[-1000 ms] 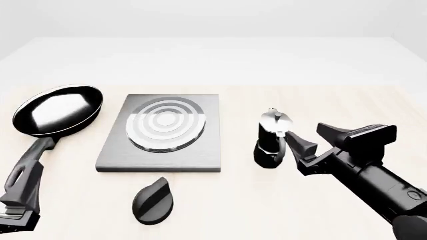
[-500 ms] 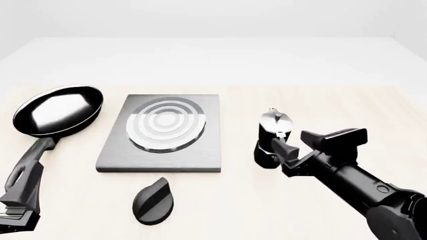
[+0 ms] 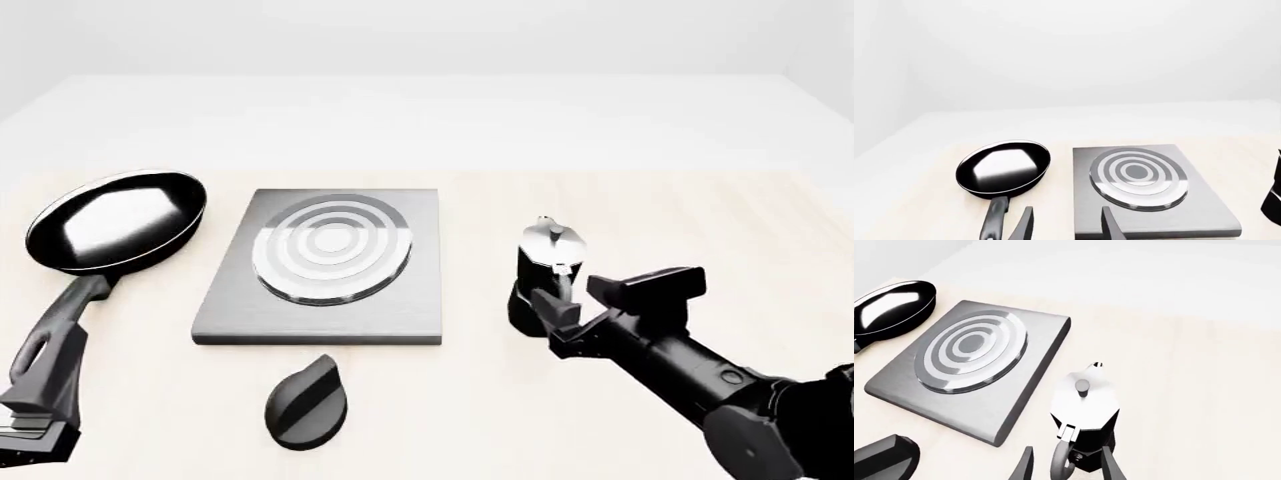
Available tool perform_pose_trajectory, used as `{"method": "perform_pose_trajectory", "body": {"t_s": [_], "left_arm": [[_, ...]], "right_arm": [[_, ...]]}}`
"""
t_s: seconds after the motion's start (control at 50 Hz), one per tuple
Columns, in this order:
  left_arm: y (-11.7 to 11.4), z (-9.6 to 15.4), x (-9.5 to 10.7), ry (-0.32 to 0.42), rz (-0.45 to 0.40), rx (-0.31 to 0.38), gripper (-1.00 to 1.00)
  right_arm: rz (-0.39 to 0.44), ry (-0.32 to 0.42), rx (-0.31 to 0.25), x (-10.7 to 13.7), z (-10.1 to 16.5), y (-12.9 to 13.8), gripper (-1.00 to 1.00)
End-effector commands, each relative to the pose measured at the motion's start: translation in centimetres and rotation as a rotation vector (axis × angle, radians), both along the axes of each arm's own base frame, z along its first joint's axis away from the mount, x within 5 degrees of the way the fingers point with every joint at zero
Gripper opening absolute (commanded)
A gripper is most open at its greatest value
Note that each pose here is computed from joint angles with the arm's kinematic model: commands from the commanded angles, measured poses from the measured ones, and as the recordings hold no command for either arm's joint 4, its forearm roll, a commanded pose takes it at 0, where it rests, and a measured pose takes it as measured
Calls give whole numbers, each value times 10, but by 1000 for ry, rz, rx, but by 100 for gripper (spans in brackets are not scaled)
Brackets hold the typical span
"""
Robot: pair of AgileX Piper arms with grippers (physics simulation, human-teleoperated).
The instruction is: Turn on the stove and put the moka pot on it.
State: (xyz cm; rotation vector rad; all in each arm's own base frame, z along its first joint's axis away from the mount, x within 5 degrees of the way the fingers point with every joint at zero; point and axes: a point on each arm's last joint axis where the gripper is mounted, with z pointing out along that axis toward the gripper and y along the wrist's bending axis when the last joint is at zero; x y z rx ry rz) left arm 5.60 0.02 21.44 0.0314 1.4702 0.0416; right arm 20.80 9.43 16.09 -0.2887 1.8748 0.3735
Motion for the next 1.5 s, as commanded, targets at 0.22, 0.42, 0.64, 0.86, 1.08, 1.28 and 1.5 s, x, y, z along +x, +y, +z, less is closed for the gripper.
{"method": "perform_pose_trajectory", "body": {"t_s": [0.22,0.42,0.64,0.86,1.08,1.28,1.5], "left_arm": [[0,-1,0,7,-5,4,100],[-1,-1,0,9,-9,4,100],[0,-1,0,16,-3,4,100],[0,-2,0,19,-2,2,100],[0,-3,0,28,3,1,100],[0,-3,0,33,-4,1,100],[-1,-4,0,40,-9,6,100]], "right_arm": [[-11,30,-2,6,-14,1,-100],[4,3,-24,2,-7,0,-100],[32,-60,-81,-1,9,0,-100],[131,-160,-205,9,49,19,-100],[181,-265,-271,19,90,34,-100],[186,-321,-257,43,117,52,-100],[219,-358,-206,63,133,82,-100]]}}
